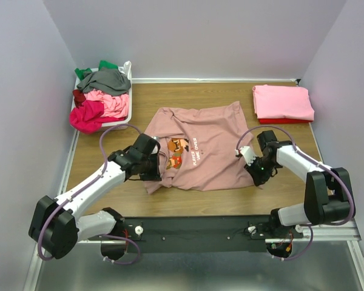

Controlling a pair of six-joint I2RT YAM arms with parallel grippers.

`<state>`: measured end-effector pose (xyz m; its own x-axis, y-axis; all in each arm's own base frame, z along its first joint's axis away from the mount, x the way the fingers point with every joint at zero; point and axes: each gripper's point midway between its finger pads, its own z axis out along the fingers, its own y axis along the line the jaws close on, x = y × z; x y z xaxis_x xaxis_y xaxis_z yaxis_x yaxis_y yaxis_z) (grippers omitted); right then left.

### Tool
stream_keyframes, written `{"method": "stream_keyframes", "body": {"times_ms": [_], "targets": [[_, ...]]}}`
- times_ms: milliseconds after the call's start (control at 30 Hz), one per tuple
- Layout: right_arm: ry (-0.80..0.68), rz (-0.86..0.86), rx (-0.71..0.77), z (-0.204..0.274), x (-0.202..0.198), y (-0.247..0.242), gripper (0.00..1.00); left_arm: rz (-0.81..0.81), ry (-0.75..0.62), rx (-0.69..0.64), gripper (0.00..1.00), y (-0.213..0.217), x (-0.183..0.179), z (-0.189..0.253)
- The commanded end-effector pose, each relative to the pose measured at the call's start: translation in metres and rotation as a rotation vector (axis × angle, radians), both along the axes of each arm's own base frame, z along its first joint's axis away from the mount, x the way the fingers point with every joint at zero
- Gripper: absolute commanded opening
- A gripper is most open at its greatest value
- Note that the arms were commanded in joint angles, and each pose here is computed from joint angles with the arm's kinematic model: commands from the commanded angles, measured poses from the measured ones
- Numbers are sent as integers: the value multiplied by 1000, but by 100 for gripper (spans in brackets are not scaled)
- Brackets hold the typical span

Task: Fold and stack the t-shirts
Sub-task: Flatten the tshirt out

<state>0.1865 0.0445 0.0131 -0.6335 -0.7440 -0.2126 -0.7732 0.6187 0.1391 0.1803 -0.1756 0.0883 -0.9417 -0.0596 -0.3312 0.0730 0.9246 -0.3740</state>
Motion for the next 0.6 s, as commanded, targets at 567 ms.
{"method": "stream_keyframes", "body": {"times_ms": [567], "targets": [[-754, 3, 146, 296, 246, 46, 0, 185, -925, -259, 0, 27, 191, 313]]}}
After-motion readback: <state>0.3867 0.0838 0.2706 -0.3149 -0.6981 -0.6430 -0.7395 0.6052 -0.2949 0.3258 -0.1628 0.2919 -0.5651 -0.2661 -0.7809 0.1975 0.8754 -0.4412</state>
